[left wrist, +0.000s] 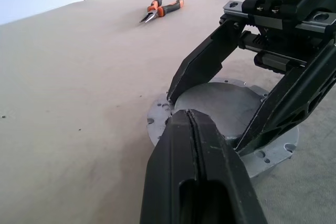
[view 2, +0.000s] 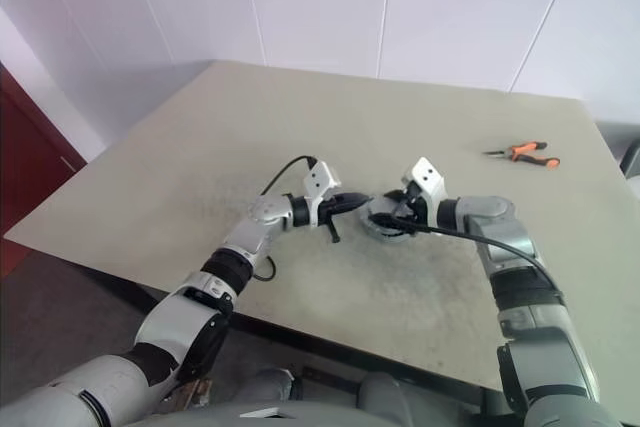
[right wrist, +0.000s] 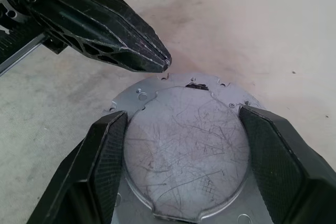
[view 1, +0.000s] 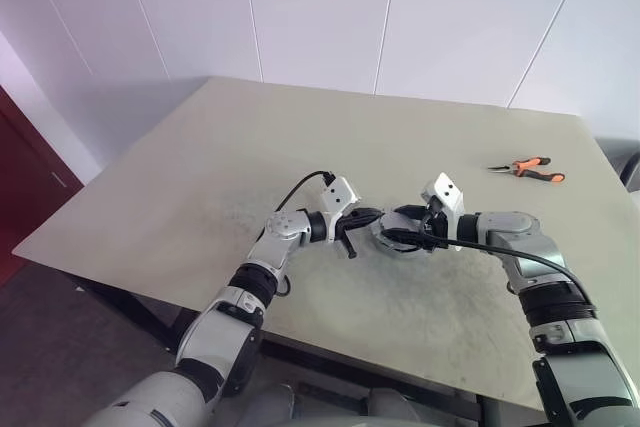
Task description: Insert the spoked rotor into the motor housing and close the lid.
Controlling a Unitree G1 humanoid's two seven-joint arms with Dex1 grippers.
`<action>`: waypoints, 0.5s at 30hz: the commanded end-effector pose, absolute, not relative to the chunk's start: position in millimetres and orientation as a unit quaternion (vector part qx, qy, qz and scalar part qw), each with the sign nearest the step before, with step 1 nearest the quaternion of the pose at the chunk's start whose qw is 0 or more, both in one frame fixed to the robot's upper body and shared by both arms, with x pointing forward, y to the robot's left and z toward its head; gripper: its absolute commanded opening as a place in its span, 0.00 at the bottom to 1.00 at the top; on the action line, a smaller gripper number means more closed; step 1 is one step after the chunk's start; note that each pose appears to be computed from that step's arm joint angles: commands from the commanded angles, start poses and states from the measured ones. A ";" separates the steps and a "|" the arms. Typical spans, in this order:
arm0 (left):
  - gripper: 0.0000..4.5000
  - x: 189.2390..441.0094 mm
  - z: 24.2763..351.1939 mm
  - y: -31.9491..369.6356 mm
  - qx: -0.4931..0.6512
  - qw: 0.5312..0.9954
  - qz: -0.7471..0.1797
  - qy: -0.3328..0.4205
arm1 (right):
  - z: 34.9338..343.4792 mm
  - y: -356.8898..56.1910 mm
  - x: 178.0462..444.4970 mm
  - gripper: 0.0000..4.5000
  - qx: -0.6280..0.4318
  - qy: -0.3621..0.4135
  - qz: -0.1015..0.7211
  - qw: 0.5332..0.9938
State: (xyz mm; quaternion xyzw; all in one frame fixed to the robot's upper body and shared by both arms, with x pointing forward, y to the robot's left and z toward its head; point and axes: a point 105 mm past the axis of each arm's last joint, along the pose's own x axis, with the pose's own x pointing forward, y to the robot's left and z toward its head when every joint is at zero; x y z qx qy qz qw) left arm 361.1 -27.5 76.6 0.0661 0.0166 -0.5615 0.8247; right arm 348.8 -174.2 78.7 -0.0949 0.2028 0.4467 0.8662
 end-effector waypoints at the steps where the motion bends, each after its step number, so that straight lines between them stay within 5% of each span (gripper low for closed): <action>1: 0.00 363.4 90.1 -30.1 0.067 0.825 -0.561 -0.007 | 84.9 -172.7 349.8 0.68 -0.125 0.194 0.453 0.861; 15: 0.00 362.8 89.4 -30.0 0.068 0.824 -0.563 -0.006 | 85.9 -185.4 348.7 0.68 -0.137 0.199 0.447 0.861</action>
